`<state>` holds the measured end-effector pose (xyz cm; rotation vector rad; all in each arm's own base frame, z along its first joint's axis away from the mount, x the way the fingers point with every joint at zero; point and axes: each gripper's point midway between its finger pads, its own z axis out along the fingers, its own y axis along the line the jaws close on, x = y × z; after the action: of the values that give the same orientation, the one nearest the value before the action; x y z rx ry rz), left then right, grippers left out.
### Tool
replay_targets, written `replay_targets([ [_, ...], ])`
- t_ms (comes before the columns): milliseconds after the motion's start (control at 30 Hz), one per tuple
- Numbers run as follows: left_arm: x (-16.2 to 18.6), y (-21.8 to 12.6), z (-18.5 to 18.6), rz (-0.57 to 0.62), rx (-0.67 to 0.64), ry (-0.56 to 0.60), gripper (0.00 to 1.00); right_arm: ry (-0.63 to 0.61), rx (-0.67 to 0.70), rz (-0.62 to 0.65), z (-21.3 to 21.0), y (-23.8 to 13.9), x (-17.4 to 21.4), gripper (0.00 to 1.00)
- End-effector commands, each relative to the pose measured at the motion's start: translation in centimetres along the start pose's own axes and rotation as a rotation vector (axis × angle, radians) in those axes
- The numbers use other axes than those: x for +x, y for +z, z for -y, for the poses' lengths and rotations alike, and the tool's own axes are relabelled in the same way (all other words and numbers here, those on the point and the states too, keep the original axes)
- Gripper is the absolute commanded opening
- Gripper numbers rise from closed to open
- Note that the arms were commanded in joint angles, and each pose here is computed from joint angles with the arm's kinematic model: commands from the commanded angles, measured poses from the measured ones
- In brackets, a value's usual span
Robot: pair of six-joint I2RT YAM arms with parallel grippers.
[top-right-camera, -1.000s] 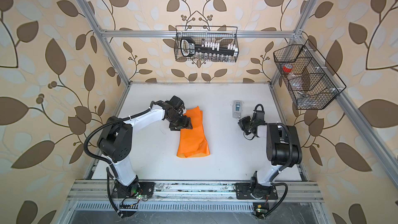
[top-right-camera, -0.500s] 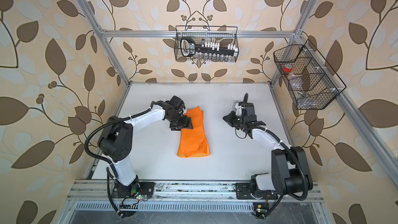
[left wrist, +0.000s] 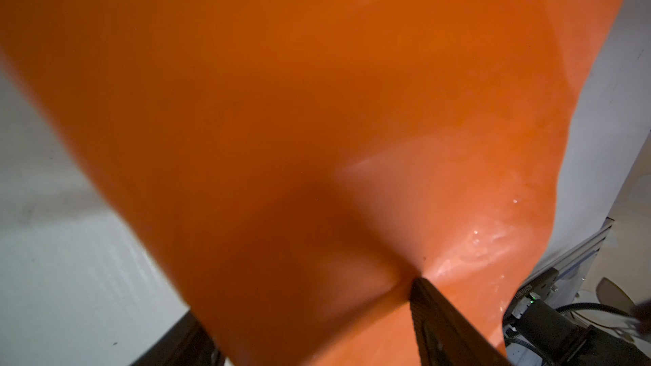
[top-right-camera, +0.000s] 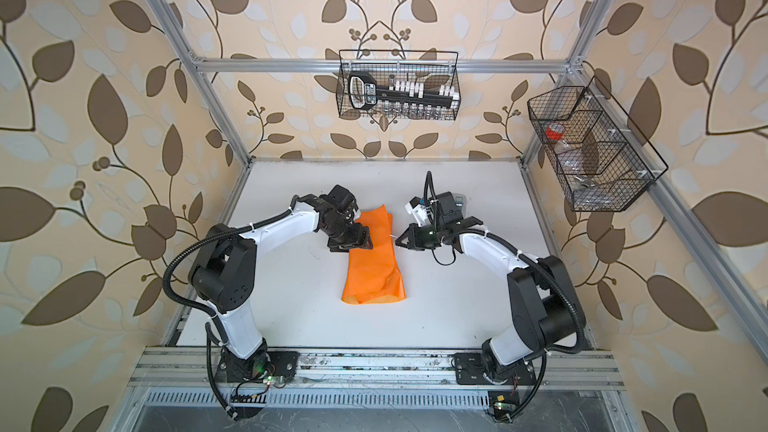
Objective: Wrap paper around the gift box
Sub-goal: 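Carry the tape strip with the right gripper to the orange paper seam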
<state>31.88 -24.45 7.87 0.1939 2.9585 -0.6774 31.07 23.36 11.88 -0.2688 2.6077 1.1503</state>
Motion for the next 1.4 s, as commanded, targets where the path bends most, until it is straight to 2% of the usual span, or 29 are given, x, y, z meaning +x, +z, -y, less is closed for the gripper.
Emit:
replay_targets([
  [0, 0.8, -0.1, -0.4, -0.028, -0.045, 0.009, 0.78, -0.06, 0.018, -0.127, -0.1, 0.1, 2.3, 0.0],
  [167, 0.8, 0.0, -0.4, -0.029, -0.045, 0.014, 0.78, -0.106, 0.104, -0.15, 0.1, -0.6, 2.4, 0.05],
  [367, 0.8, 0.1, -0.4, -0.03, -0.042, 0.019, 0.78, -0.201, 0.278, -0.233, 0.7, -0.5, 2.9, 0.08],
  [567, 0.9, 0.0, -0.4, -0.029, -0.038, 0.027, 0.78, -0.277, 0.37, -0.251, 0.6, -0.6, 1.9, 0.35],
  [700, 0.8, 0.1, -0.2, -0.026, -0.03, 0.027, 0.78, -0.312, 0.413, -0.248, 0.3, -1.2, 0.9, 0.45],
  [900, 0.7, 0.2, -0.2, -0.026, -0.027, 0.028, 0.78, -0.329, 0.377, -0.245, -0.8, -0.7, 0.1, 0.49],
  [1133, 0.7, 0.2, -0.1, -0.025, -0.026, 0.026, 0.78, -0.347, 0.362, -0.262, -0.9, 0.0, -0.1, 0.42],
  [1267, 0.8, 0.2, -0.3, -0.026, -0.029, 0.022, 0.78, -0.353, 0.387, -0.19, -0.5, 0.2, -1.2, 0.45],
  [1367, 0.9, 0.3, -0.2, -0.029, -0.027, 0.02, 0.78, -0.331, 0.35, -0.108, -0.6, 0.4, -2.0, 0.53],
])
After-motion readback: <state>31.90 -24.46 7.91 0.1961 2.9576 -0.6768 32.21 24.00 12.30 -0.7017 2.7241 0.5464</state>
